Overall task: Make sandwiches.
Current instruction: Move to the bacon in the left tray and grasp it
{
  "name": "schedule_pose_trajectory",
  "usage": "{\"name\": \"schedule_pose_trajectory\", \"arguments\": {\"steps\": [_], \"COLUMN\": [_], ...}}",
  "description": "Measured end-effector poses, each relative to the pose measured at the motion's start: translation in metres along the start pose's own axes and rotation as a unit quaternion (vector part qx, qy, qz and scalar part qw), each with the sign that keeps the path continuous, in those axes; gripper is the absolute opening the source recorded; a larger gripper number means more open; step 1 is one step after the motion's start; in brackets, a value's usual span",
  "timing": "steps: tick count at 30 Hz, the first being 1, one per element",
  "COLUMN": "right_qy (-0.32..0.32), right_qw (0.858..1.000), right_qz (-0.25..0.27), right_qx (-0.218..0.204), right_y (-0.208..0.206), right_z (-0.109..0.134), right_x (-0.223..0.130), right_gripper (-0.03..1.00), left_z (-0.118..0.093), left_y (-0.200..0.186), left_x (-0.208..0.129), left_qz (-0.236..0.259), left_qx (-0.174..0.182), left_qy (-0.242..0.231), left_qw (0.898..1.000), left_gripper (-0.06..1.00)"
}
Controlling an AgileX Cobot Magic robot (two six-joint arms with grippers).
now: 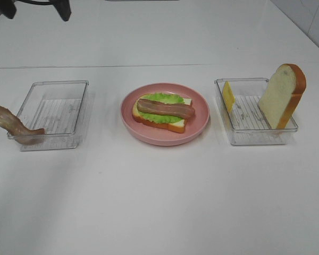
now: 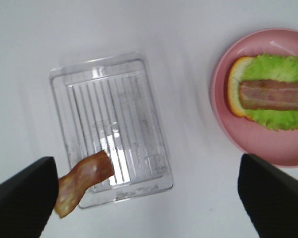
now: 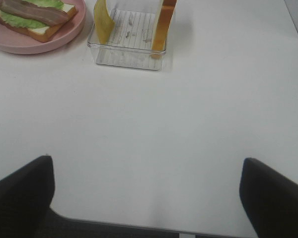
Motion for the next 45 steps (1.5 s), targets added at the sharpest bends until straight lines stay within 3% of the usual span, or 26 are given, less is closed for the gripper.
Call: {"name": "schedule_pose_trajectory", "arguments": {"steps": [7,17,24,45], "right_qy": [0.0,0.0,0.0,0.0], "right_qw": [1.0,1.0,1.0,1.0], "right_qz": [0.0,0.0,0.0,0.0], "right_qx": [0.0,0.0,0.0,0.0], "right_y": [0.0,0.0,0.0,0.0], "right_z": [0.0,0.0,0.0,0.0], "right_x": [0.0,0.0,0.0,0.0], "right_gripper": [0.98,0.98,0.98,0.98], "left_z": [0.048,0.083,0.093,0.093], "left_y": [0.002,0.035,0.049,0.133], "left_x": [-0.035,-0.071,-0.073,-0.088], "left_qz": [0.048,0.115,0.113,0.186], "left_qx": [0.03,0.043,0.04,0.011], "left_qy": [-0.039,-0.073,-0.086,-0.09], "left_qw": [0.998,0.99,0.989,0.978], "left_gripper": [0.89,0.89,0.89,0.89]}}
Point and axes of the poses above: a point on each arm's last joint axis where the gripper is mounted, y pointing out along that axis toward the gripper, z along the wrist's bending axis when the last joint is at zero, x = y × z, the point moved 3 cm from there along y, pointing out along that axis toward the gripper, and after that the axes turned 4 degrees about y, right-handed, at the moved point
